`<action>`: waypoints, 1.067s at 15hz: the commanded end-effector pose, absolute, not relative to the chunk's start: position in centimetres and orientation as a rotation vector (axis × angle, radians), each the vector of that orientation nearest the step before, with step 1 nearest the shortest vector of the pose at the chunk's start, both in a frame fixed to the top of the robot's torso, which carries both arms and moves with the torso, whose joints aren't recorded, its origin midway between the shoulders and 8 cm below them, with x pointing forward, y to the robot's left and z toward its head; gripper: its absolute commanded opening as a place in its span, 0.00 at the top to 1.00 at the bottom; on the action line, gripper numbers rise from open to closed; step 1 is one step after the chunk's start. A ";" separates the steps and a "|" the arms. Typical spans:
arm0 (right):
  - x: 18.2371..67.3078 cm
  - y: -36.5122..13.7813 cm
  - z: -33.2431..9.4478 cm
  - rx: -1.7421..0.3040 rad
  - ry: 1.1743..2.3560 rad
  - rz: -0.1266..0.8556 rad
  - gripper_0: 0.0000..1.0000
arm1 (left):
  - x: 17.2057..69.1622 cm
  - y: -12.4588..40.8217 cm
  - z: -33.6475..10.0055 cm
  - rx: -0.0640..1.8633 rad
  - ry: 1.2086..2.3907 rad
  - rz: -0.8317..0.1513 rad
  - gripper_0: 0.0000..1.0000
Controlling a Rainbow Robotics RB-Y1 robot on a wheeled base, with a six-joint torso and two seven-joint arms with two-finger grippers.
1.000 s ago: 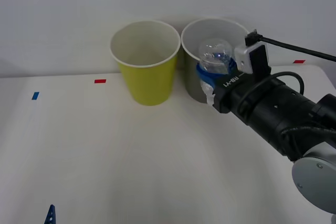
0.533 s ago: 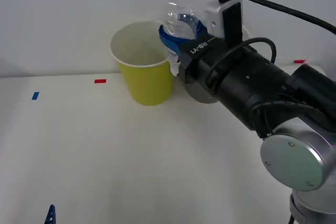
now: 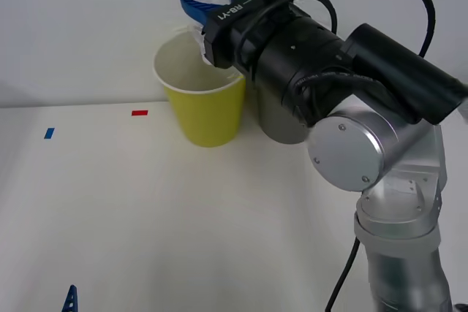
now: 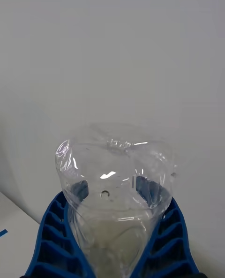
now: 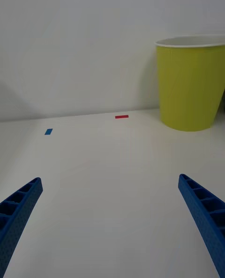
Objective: Put cans in the gray bin and PET bottles in the light green bin.
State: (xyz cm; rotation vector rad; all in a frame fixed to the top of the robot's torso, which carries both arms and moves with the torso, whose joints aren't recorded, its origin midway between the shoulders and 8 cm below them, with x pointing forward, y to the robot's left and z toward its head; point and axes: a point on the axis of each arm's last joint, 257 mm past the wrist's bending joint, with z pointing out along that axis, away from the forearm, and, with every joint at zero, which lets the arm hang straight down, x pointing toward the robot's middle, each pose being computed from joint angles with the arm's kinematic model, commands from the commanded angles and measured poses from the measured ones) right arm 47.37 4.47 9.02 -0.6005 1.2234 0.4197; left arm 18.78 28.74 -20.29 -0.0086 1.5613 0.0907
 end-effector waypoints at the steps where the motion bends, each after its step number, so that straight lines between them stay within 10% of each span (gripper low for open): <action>1: 48.5 5.8 9.5 -0.619 1.226 0.412 1.00 | 18.8 28.7 -20.3 -0.009 1.561 0.091 0.00; 16: 56.1 9.0 9.3 -0.569 1.212 0.402 1.00 | 18.8 28.7 -20.3 -0.009 1.561 0.091 0.00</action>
